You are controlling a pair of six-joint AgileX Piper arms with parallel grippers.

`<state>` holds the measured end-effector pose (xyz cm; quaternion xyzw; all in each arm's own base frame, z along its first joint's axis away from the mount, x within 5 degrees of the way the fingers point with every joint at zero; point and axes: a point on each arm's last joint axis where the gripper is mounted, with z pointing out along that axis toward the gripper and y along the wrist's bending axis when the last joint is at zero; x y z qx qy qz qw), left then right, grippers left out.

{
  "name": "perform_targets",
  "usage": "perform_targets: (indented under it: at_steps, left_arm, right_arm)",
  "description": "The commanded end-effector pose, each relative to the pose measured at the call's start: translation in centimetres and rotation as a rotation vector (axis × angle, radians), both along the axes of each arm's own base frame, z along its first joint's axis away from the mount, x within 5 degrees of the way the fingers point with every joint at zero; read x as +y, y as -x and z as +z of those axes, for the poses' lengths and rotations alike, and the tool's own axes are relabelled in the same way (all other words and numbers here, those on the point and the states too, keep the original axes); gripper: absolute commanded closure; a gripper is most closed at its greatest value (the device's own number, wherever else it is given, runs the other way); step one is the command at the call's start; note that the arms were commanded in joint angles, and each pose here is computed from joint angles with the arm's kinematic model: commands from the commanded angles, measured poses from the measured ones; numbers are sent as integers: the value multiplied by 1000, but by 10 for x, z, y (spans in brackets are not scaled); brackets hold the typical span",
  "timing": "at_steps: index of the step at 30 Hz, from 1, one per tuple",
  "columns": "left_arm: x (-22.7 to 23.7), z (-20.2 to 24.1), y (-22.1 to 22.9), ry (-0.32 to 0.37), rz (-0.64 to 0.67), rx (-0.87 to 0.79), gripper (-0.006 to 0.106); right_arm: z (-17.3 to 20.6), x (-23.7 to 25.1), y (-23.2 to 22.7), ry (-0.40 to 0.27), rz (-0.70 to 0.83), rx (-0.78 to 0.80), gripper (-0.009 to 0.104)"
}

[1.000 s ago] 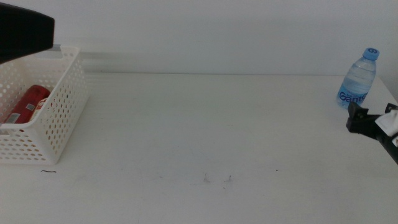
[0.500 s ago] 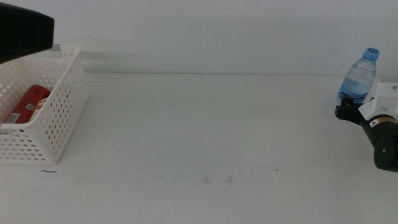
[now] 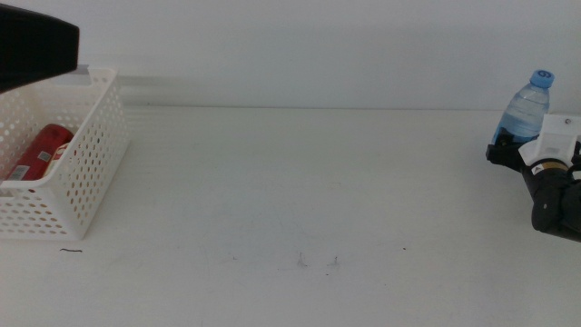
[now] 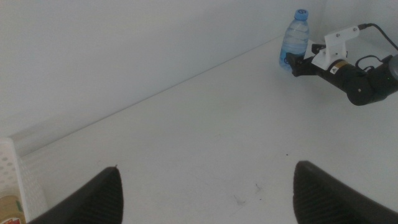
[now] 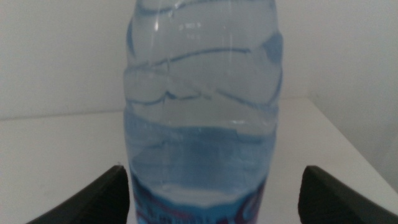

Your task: Use arms to grab the bottles and put them into the dustbin to the left of the table.

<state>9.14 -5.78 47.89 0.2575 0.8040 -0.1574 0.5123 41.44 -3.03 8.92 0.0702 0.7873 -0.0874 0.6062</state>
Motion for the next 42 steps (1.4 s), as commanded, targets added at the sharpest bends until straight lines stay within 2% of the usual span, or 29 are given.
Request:
perform_targets:
  at_steps: [1, 11, 13, 14, 15, 16, 17, 18, 20, 22, 26, 29, 33, 36, 42]
  left_arm:
    - [0, 1, 0, 7, -4, -13, 7]
    - [0, 1, 0, 9, -2, -11, 7]
    - [0, 1, 0, 9, -2, -11, 7]
    - [0, 1, 0, 9, -2, -11, 7]
    - [0, 1, 0, 9, -2, -11, 7]
    - [0, 1, 0, 7, -4, -13, 7]
    - [0, 1, 0, 7, -4, -13, 7]
    - [0, 1, 0, 7, -4, -13, 7]
    - [0, 1, 0, 7, -4, -13, 7]
    - [0, 1, 0, 7, -4, -13, 7]
    - [0, 1, 0, 7, -4, -13, 7]
    - [0, 1, 0, 7, -4, -13, 7]
    - [0, 1, 0, 7, -4, -13, 7]
    - [0, 1, 0, 7, -4, -13, 7]
    - [0, 1, 0, 7, -4, -13, 7]
  right_arm:
    - [1, -5, -7, 15, -11, -22, 10]
    - [-9, -6, -34, 17, -10, -62, 11]
    - [-7, -6, -39, 16, -9, -72, 16]
    - [-7, -6, -41, 13, -7, -64, 25]
    - [-7, -6, -42, 18, -1, -52, 41]
    - [-7, -4, -42, 22, 10, -41, 58]
    - [-6, 0, -43, 23, 23, -33, 82]
    - [-3, 5, -43, 7, 33, -26, 96]
    - [10, 23, -44, -13, 84, -15, 95]
    - [29, 50, -44, 5, 177, -23, 97]
    - [68, 120, -42, 13, 347, -108, 97]
    - [79, 179, -38, 6, 477, -123, 97]
    - [72, 247, -29, 36, 650, -136, 97]
    - [56, 281, -23, 55, 734, -118, 97]
    - [22, 304, -17, 62, 781, -71, 97]
